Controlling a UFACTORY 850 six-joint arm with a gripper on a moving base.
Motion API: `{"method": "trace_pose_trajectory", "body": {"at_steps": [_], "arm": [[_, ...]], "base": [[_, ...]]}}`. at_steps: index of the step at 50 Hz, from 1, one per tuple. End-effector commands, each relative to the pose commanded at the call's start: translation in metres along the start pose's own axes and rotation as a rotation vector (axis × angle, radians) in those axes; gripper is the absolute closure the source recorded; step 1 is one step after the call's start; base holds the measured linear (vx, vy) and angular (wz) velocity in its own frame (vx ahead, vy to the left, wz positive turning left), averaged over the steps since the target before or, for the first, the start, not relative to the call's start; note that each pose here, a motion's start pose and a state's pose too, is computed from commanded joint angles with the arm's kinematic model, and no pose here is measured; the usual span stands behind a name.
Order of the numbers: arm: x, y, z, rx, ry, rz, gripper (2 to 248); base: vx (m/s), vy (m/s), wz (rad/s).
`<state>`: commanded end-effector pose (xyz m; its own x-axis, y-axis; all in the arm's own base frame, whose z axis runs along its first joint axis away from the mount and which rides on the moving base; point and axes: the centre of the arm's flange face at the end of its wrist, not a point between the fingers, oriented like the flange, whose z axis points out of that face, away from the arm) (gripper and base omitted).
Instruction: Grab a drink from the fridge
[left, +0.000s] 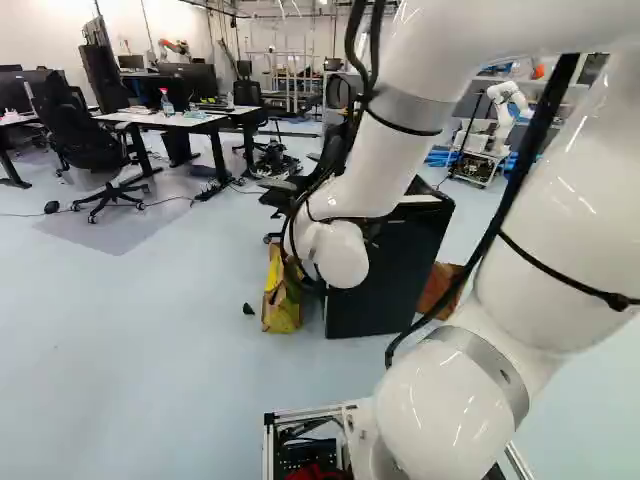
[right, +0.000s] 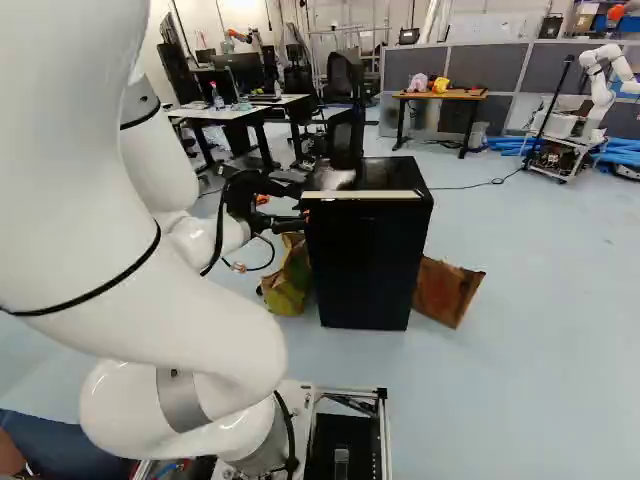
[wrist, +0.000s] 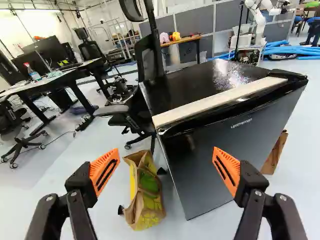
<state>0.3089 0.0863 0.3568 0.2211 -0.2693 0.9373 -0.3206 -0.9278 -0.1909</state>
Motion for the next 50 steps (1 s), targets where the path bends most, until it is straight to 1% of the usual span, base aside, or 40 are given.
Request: {"method": "trace_pose_trajectory", "body": {"at_steps": [36,50], "arm": [[-0.034,-0.035,0.011,-0.068,0.06,-0.043,3],[-0.047,-0.045,0.017,-0.108,0.092,-0.062,3]], "base": [[0.0,0.0,0.0],[0.0,0.0,0.0]]}}
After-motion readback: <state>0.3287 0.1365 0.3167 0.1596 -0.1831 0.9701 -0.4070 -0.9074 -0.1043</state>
